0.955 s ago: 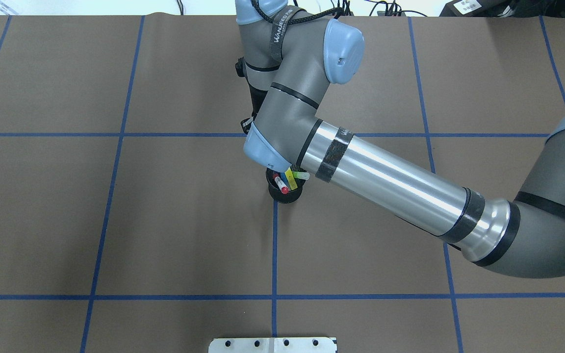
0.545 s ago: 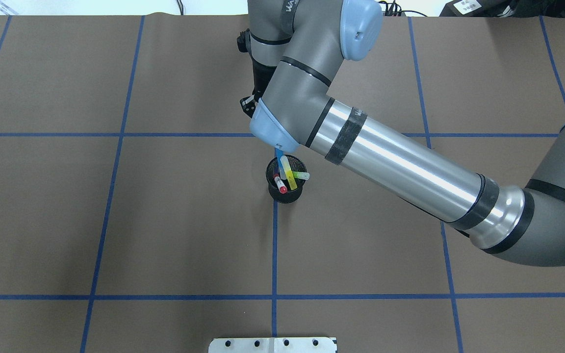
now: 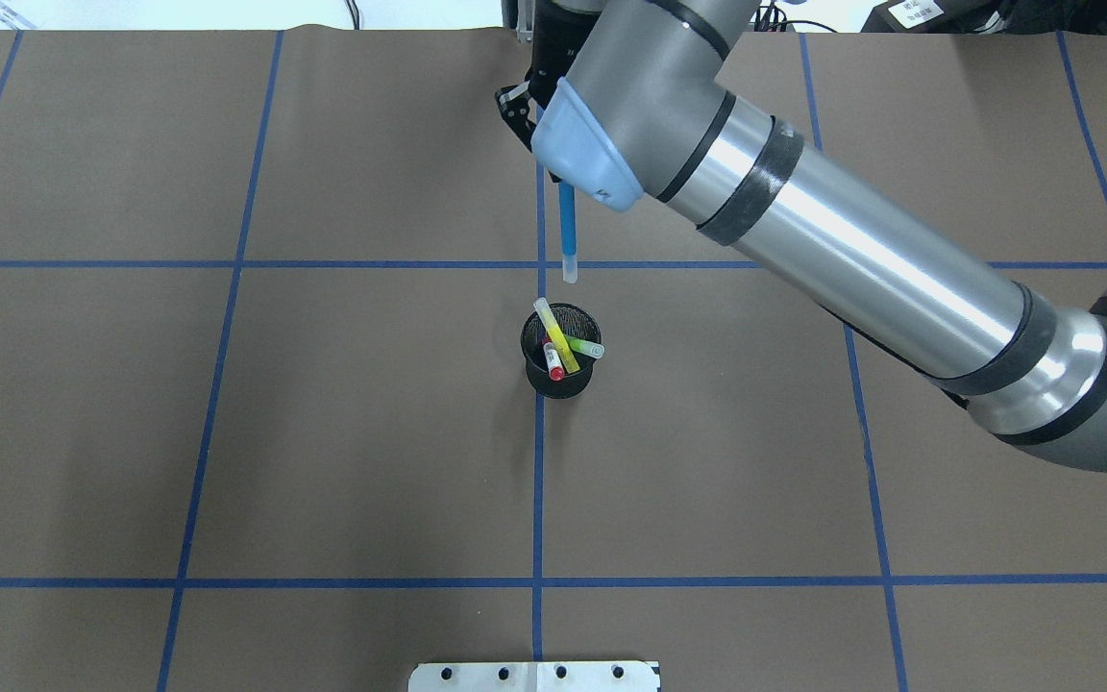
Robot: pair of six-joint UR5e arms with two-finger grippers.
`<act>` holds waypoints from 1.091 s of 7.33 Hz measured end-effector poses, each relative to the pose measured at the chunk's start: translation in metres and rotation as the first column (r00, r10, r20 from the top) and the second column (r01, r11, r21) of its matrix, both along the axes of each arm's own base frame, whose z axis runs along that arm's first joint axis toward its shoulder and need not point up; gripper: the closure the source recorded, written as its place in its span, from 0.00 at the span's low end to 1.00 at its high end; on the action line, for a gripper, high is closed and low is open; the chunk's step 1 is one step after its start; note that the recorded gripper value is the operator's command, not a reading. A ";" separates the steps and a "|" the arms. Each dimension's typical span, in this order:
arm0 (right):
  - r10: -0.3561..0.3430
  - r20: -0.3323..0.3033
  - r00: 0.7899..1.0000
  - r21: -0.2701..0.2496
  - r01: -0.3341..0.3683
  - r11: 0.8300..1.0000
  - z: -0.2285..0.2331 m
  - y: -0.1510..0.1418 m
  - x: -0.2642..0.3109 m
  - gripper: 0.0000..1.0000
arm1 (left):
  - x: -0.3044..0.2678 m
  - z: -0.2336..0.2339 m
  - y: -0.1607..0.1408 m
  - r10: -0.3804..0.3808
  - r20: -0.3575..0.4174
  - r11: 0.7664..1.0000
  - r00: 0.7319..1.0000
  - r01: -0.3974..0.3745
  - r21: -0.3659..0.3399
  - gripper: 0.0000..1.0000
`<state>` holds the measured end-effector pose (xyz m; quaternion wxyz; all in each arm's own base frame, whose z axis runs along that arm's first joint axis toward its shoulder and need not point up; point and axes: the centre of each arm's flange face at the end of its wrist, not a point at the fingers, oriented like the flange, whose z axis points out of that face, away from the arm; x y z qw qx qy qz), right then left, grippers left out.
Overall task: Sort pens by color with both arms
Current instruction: 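Lay the blue marker on the table beside the cup while left arm approaches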
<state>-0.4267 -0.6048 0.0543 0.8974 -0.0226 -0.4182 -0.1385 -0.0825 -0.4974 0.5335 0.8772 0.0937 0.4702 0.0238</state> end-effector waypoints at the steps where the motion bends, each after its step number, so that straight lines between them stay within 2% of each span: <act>1: 0.038 -0.005 0.999 -0.020 -0.038 0.999 0.011 -0.009 0.030 0.81 | 0.023 -0.023 -0.015 -0.008 -0.022 0.999 1.000 0.007 -0.035 0.00; 4: 0.103 -0.086 0.991 -0.111 -0.113 0.987 0.104 -0.037 0.080 0.81 | 0.146 -0.134 -0.068 -0.013 -0.079 0.981 0.997 -0.003 -0.193 0.00; 6: 0.073 -0.140 0.987 -0.129 -0.092 0.987 0.168 -0.041 0.086 0.81 | 0.242 -0.219 -0.082 -0.017 -0.091 0.958 0.996 -0.010 -0.287 0.00; 8: 0.047 -0.162 0.986 -0.153 -0.072 0.986 0.205 -0.044 0.085 0.82 | 0.321 -0.297 -0.080 -0.058 -0.087 0.929 0.995 0.022 -0.370 0.00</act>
